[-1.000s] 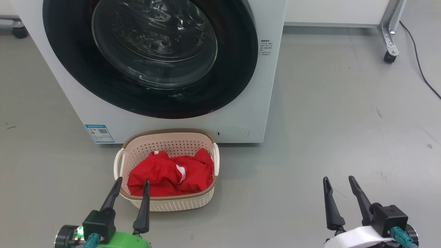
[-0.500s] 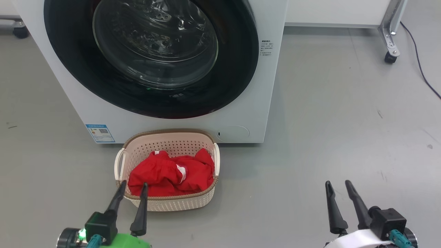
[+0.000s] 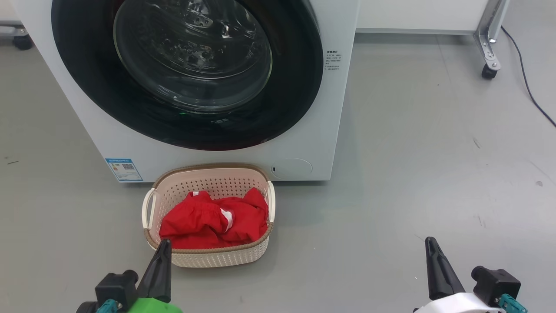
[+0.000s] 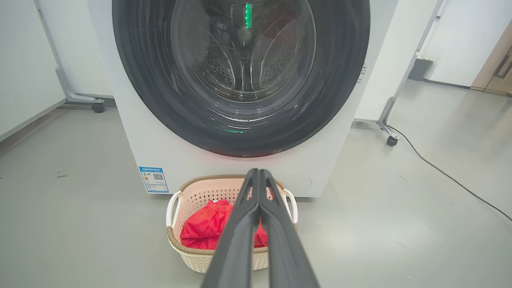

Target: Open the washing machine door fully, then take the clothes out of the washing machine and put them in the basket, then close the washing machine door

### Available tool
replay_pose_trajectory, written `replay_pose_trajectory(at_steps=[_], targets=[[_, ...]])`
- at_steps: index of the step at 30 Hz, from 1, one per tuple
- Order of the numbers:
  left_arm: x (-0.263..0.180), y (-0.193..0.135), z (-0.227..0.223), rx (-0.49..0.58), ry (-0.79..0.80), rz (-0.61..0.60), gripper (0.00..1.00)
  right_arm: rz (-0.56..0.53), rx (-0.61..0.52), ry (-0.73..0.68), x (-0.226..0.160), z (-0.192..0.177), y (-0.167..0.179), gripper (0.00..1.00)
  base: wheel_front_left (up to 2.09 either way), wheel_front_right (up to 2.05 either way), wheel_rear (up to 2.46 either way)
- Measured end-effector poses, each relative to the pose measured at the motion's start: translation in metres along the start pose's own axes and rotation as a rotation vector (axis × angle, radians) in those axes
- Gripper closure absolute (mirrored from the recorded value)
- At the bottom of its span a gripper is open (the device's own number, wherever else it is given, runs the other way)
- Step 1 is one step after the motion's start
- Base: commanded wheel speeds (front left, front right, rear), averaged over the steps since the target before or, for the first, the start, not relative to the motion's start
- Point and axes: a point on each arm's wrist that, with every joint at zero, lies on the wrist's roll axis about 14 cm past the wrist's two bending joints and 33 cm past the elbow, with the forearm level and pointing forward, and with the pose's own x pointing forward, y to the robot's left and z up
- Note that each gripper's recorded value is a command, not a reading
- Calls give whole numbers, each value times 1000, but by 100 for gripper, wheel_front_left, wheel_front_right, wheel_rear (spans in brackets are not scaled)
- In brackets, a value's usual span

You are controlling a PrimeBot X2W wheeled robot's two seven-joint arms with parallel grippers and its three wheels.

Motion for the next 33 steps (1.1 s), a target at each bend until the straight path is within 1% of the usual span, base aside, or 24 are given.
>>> replay_pose_trajectory(at_steps=[4, 8, 15, 33], targets=[[1, 4, -1, -73, 11, 17, 100, -28, 73, 4, 0, 1, -6, 100, 0, 0, 0], [2, 9, -1, -139, 20, 38, 100, -54, 123, 9, 1, 1, -12, 100, 0, 0, 0], [3, 14, -2, -225, 32, 57, 100, -84, 216, 13, 2, 3, -20, 100, 0, 0, 0], [6, 25, -4, -473, 62, 94, 100, -129, 445, 9, 9, 10, -37, 100, 0, 0, 0]])
